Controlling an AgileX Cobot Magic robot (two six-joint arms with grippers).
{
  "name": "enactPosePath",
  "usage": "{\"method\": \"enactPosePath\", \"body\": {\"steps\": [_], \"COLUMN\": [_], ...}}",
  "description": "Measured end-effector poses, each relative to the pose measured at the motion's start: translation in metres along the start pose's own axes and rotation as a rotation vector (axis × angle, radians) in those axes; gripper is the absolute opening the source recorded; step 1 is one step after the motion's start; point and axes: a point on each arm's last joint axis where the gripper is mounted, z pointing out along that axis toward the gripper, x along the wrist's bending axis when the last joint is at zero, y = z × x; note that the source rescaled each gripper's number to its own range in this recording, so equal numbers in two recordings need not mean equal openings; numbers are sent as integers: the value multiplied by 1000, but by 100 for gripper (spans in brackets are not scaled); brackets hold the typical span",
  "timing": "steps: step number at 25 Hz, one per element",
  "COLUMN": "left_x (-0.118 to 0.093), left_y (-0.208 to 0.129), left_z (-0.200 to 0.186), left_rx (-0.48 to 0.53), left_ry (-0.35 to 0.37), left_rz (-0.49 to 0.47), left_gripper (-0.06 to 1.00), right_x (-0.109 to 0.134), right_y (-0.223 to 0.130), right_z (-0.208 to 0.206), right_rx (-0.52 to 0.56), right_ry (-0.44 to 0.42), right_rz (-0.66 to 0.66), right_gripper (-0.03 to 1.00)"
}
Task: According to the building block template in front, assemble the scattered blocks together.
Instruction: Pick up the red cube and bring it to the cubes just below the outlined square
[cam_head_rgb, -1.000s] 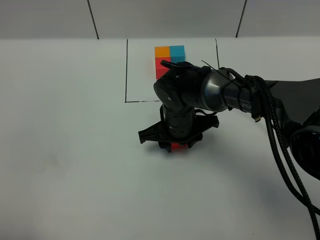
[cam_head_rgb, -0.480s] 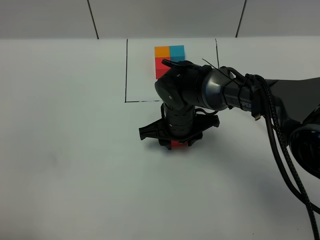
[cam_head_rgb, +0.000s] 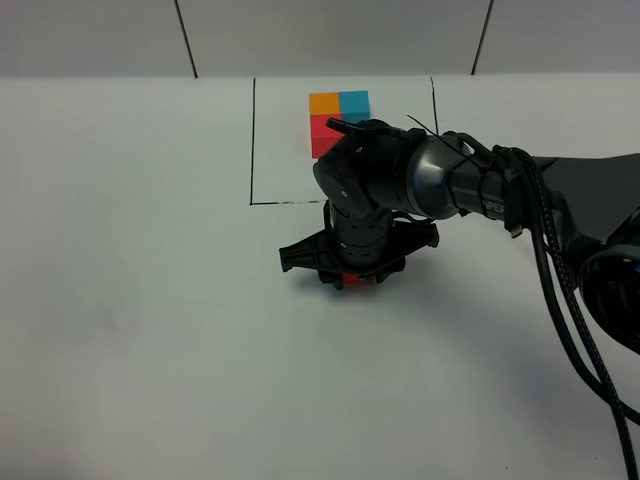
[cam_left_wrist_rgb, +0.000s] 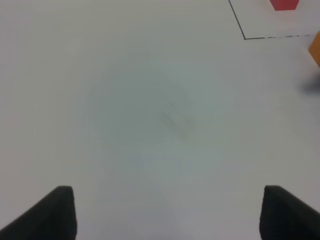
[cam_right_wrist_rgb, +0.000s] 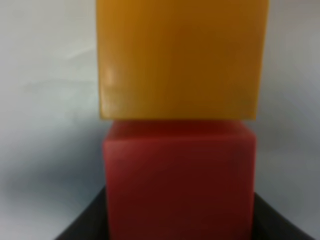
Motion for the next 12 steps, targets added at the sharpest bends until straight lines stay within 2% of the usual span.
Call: {"method": "enactPosePath", "body": {"steps": [12], "left_x": [0], "left_y": [0], "left_z": [0], "left_rx": [0], "left_ry": [0], "left_rz": [-1], "left_gripper": [62], "right_x": [0], "right_y": [1], "right_z": [1], "right_rx": [-4], "right_ry": [0], "right_rz": [21], "right_gripper": [2]}}
